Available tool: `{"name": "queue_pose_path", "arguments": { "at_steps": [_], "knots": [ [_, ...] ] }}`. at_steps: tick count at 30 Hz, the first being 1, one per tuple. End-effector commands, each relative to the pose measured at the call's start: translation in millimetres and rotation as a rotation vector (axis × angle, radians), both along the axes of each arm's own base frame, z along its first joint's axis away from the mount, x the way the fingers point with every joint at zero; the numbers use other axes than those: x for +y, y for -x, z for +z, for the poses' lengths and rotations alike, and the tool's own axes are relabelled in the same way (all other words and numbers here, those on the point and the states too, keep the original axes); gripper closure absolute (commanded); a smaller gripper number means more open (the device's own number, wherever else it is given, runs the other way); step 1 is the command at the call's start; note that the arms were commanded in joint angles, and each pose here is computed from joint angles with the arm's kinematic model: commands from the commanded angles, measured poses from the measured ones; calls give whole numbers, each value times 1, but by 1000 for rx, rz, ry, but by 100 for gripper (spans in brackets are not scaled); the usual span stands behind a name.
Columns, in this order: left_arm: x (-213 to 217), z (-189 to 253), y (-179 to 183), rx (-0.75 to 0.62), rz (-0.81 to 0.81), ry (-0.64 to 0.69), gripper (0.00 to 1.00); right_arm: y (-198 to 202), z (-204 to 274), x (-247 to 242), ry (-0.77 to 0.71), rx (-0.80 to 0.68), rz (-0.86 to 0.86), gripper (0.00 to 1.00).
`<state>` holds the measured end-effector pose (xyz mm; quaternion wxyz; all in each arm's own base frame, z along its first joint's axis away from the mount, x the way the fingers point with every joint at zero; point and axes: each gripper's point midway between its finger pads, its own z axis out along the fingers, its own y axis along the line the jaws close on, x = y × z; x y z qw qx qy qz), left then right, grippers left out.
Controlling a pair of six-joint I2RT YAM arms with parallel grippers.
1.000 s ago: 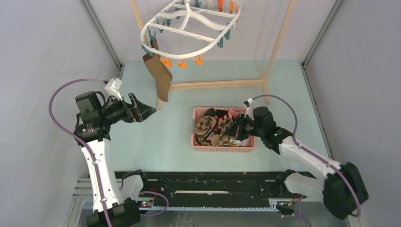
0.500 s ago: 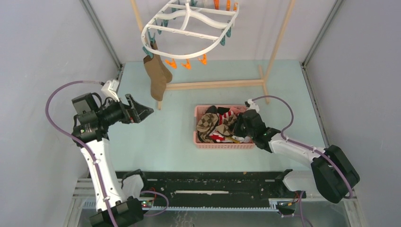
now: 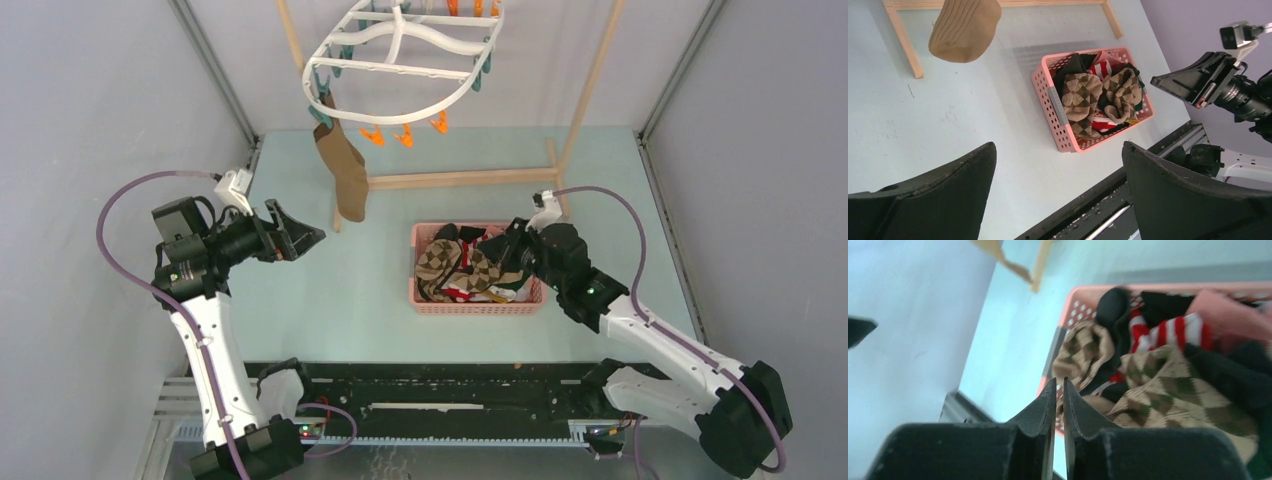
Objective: Remove the socks clipped to the hanger
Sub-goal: Place the sock in the bin.
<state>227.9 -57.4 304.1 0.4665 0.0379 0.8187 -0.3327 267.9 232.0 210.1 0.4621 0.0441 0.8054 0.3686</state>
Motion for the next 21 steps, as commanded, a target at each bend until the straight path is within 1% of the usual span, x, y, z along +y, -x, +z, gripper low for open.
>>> {"name": "queue_pose_path", "arguments": {
  "at_steps": [1,2,5,7,11,16,18,21],
  "knots": [
    [-3,28,3,-95,-24,-23,0,34,-12,33,-143,66,280,85],
    [-3,28,3,-96,-25,-24,0,39,-11,37,-177,54,323,86],
    [-2,29,1,-96,-23,-24,0,46,-22,46,-200,86,399,87],
    [-2,31,0,-97,-26,-21,0,42,-36,49,-192,126,400,87],
    [-2,37,-1,-105,-23,-21,0,17,-78,40,-120,200,275,91],
    [1,37,-2,-109,-10,-36,0,-7,-115,14,53,197,72,94],
    [3,34,-4,-103,-1,-45,0,-8,-115,7,96,177,29,94],
    [7,28,-9,-81,7,-47,0,-8,-84,4,97,74,-7,89]
  ]
}}
